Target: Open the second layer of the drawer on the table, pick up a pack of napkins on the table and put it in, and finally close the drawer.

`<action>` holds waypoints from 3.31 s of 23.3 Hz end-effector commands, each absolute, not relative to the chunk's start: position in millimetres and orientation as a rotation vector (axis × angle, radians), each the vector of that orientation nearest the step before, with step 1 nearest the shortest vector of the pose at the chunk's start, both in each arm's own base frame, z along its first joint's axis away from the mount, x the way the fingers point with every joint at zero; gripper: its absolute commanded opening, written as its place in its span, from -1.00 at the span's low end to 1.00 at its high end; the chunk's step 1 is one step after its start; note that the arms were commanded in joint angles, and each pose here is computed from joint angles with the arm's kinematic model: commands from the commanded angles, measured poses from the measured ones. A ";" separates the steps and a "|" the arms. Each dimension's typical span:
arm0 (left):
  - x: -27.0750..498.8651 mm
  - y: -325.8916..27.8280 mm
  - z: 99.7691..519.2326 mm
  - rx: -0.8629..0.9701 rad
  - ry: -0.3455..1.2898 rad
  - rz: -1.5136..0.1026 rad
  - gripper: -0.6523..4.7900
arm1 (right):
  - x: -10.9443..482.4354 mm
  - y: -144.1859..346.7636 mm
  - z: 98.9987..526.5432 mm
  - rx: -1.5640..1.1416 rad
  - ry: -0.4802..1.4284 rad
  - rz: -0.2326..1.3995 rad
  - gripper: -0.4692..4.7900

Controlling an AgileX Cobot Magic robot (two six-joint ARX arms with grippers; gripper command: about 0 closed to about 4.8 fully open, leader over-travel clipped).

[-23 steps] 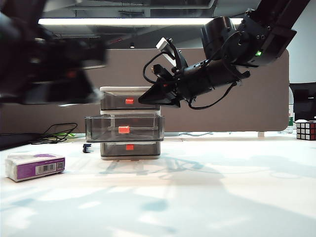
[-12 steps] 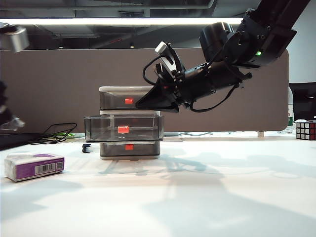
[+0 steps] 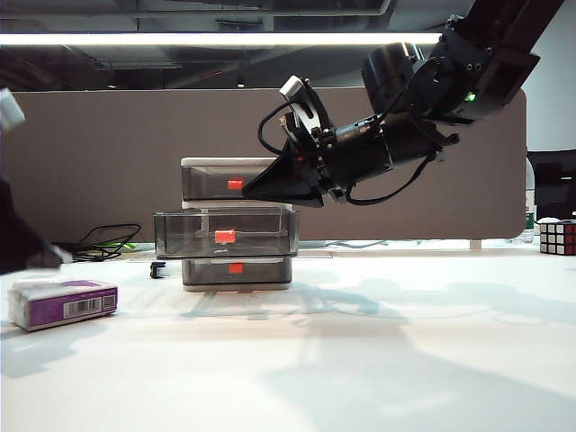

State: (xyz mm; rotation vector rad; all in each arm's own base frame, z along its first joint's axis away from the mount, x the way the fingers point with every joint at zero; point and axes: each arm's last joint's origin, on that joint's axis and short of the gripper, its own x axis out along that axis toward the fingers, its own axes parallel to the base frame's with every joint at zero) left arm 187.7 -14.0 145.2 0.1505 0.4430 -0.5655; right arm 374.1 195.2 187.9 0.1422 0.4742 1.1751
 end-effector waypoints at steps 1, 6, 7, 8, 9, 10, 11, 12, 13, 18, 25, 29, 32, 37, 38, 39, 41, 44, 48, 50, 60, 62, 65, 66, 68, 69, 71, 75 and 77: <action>196.0 -15.7 138.4 0.147 0.422 -0.601 0.97 | 374.0 195.8 191.7 0.142 0.464 1.188 -0.84; 213.8 -19.1 128.8 0.165 0.424 -0.618 0.96 | 374.1 195.6 191.6 0.143 0.466 1.188 -0.84; 216.6 -19.9 128.2 0.172 0.428 -0.623 0.96 | 374.1 195.6 191.6 0.142 0.466 1.187 -0.84; 221.3 -21.0 127.9 0.181 0.430 -0.631 0.96 | 374.1 195.6 191.6 0.142 0.466 1.187 -0.84; 226.0 -22.4 127.8 0.189 0.432 -0.639 0.96 | 374.1 195.6 191.6 0.143 0.466 1.188 -0.84; 229.9 -23.6 128.1 0.192 0.433 -0.642 0.95 | 374.0 195.6 191.5 0.143 0.466 1.187 -0.84; 234.7 -25.0 128.2 0.192 0.435 -0.647 0.95 | 374.0 195.6 191.4 0.143 0.468 1.187 -0.84; 240.2 -26.7 128.2 0.192 0.441 -0.651 0.95 | 374.1 195.3 191.2 0.143 0.470 1.186 -0.84; 243.6 -27.1 128.1 0.190 0.446 -0.654 0.95 | 374.0 195.2 191.1 0.144 0.471 1.186 -0.84; 244.6 -28.2 124.6 0.194 0.517 -0.637 0.95 | 373.8 195.1 190.6 0.143 0.475 1.185 -0.84; 239.7 -29.4 118.5 0.239 0.577 -0.668 0.55 | 374.0 195.2 190.7 0.143 0.473 1.185 -0.84; 240.6 -29.6 119.7 0.242 0.562 -0.669 0.13 | 373.9 195.2 190.8 0.143 0.472 1.185 -0.84; 242.4 -30.2 122.6 0.244 0.522 -0.683 0.01 | 373.9 195.2 190.8 0.143 0.472 1.185 -0.84; 244.0 -34.5 139.9 0.271 0.403 -0.686 0.01 | 373.7 195.1 190.3 0.144 0.480 1.185 -0.84; 243.6 -36.0 145.6 0.280 0.373 -0.687 0.01 | 373.7 195.0 190.2 0.145 0.481 1.185 -0.84; 243.1 -39.4 158.8 0.297 0.315 -0.691 0.01 | 373.7 195.0 190.2 0.145 0.481 1.185 -0.84; 243.9 -43.2 175.3 0.314 0.247 -0.697 0.01 | 373.7 195.1 190.3 0.144 0.479 1.185 -0.84; 246.9 -51.9 196.9 0.330 0.183 -0.725 0.01 | 373.9 194.1 191.4 0.144 0.476 1.183 -0.84; 255.4 -79.4 225.5 0.391 0.145 -0.829 0.01 | 371.9 186.7 210.4 0.143 0.430 1.195 -0.84; 258.1 -89.3 230.7 0.421 0.138 -0.855 0.01 | 371.1 180.2 221.5 0.140 0.404 1.185 -0.84; 286.9 -108.9 209.6 0.375 0.224 -0.975 0.01 | 364.3 155.7 262.3 0.123 0.309 1.142 -0.84; 288.0 -121.3 204.1 0.383 0.229 -1.003 0.01 | 363.8 155.4 261.7 0.115 0.313 1.143 -0.84; 291.8 -134.5 200.8 0.402 0.234 -1.021 0.02 | 363.0 156.2 259.7 0.111 0.331 1.145 -0.84; 293.3 -137.0 199.9 0.404 0.235 -1.027 0.03 | 363.0 156.0 259.6 0.111 0.331 1.144 -0.84; 296.9 -142.0 198.6 0.404 0.238 -1.038 0.04 | 363.0 155.9 259.8 0.109 0.330 1.144 -0.84; 298.6 -142.7 198.9 0.404 0.237 -1.039 0.09 | 363.0 155.8 259.8 0.109 0.330 1.145 -0.84; 302.2 -145.3 201.3 0.406 0.228 -1.039 0.42 | 362.8 155.7 259.3 0.111 0.336 1.148 -0.84; 303.9 -146.1 204.8 0.393 0.225 -1.032 0.53 | 362.6 155.7 258.5 0.102 0.339 1.149 -0.84; 303.6 -145.9 205.4 0.382 0.232 -1.028 0.53 | 362.6 155.6 258.4 0.100 0.338 1.148 -0.84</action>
